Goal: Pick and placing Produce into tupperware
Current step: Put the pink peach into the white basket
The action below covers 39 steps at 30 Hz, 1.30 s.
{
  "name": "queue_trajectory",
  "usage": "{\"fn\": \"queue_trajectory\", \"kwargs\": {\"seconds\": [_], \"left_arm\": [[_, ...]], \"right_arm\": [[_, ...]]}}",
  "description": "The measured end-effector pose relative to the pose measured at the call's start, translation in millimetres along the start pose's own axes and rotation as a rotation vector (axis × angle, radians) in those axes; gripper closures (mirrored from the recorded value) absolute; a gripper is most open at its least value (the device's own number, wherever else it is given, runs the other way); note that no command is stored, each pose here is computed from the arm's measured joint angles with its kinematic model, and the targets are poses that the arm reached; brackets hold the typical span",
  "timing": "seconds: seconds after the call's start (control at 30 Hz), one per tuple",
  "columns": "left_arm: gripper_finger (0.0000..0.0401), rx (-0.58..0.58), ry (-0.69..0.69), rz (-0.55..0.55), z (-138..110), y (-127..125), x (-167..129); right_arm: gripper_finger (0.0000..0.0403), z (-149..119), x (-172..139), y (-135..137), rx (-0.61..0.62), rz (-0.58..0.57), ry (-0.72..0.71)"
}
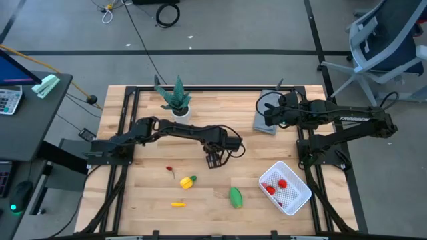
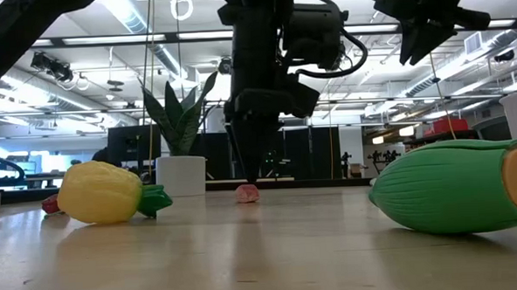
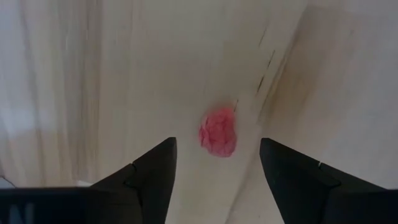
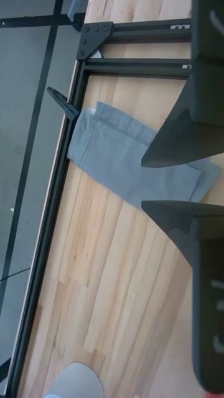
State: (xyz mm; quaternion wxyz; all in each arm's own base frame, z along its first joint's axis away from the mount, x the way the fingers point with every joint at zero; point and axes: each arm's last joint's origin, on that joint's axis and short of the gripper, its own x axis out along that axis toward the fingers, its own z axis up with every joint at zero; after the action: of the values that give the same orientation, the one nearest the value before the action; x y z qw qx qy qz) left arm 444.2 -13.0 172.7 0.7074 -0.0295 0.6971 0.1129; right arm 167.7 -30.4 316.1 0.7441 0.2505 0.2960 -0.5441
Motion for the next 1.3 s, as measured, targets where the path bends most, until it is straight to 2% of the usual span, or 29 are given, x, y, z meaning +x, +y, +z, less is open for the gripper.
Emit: {"fn": "queue_trajectory", "kwargs": {"seconds": [0.6, 0.73, 0.87, 1.3], "left_arm": [[0.0167, -0.008, 0.002, 0.001, -1, 0, 3], [0.0167, -0.032, 0.082, 0.021, -11, 1, 13], [0.0167, -0.012, 0.105, 0.028, -15, -1, 20], [0.0168, -0.014, 0.067, 0.018, -12, -3, 19]], "right_arm": [[0.0298, 0, 0, 0, 0.003, 0.001, 0.001], [0.0298, 0, 0, 0, 0.004, 0.002, 0.000], [0.0298, 0, 0, 0, 0.004, 0.003, 0.000], [0.0298, 0, 0, 0, 0.005, 0.004, -0.001]]}}
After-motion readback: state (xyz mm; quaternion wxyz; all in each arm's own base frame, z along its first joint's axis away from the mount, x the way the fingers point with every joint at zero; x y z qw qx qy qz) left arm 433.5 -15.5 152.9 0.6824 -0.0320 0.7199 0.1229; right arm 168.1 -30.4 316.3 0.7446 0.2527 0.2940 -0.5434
